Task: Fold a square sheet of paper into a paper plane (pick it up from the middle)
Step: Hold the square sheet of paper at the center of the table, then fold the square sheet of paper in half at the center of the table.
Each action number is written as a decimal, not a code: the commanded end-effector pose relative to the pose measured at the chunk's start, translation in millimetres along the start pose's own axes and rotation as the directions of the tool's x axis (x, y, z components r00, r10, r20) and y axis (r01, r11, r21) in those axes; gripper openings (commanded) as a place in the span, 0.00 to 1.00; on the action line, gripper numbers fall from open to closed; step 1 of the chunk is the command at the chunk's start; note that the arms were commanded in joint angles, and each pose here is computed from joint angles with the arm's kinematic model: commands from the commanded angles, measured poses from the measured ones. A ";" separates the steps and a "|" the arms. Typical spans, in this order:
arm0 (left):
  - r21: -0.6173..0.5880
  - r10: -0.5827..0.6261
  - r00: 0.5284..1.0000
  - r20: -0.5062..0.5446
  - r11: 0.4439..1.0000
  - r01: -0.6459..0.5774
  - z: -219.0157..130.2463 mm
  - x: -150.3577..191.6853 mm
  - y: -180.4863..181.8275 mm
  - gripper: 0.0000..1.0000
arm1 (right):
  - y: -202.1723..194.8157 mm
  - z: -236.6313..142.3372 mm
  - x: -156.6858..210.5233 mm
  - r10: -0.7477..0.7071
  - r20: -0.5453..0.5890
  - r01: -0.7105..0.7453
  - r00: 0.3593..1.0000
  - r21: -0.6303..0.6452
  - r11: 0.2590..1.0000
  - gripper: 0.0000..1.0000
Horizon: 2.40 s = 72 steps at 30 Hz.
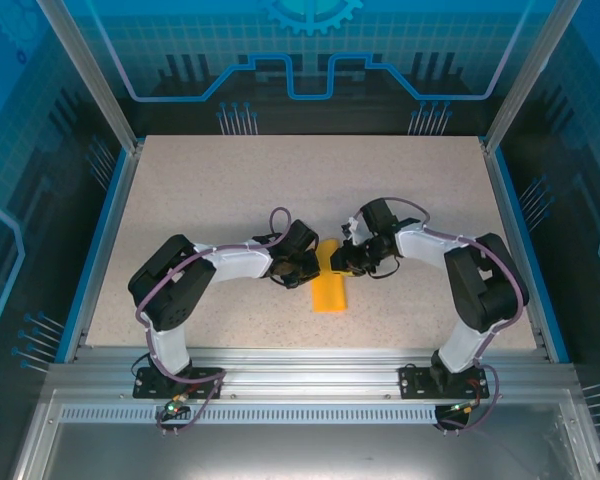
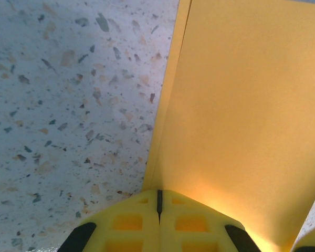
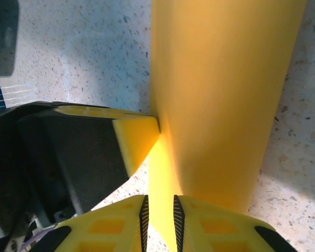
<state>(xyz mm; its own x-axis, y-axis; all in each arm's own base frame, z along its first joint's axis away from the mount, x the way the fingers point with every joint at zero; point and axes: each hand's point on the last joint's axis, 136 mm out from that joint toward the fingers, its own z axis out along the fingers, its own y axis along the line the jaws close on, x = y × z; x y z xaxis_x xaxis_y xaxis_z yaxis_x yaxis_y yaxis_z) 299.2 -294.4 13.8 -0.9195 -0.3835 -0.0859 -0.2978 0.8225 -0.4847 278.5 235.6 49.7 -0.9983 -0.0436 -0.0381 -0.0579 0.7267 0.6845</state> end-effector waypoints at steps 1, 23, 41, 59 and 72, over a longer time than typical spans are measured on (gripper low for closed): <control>-0.121 0.017 0.998 -0.052 0.992 -0.023 12.5 16.2 29.7 0.00 | -13.0 4.7 1.6 0.009 -0.016 -0.009 1.000 -0.020 1.000 0.23; -0.128 0.024 0.998 -0.066 0.991 -0.032 15.5 18.0 29.2 0.00 | -11.3 -17.7 15.4 -0.011 0.003 0.011 1.000 -0.101 0.995 0.26; -0.125 0.035 0.997 -0.068 0.991 -0.043 14.0 18.3 24.1 0.00 | -51.4 15.1 56.0 0.076 -0.106 -0.079 0.991 -0.016 0.997 0.26; -0.127 0.049 0.996 -0.071 0.990 -0.058 12.1 18.1 20.9 0.00 | -44.5 16.4 84.8 0.049 -0.119 -0.045 0.992 0.036 0.998 0.26; -0.126 0.058 0.996 -0.072 0.990 -0.067 11.1 17.1 18.2 0.00 | -11.8 -1.2 90.9 -0.024 -0.100 0.021 0.995 -0.033 0.999 0.27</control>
<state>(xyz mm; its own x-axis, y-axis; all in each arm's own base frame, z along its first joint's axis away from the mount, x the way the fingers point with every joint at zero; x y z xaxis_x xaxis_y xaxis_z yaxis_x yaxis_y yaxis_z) 299.8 -298.2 14.0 -0.9336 -0.3461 -0.0925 -0.2711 0.8514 -0.4490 200.1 218.6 31.3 -0.9939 -0.1096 0.0096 -0.0718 0.7128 0.6977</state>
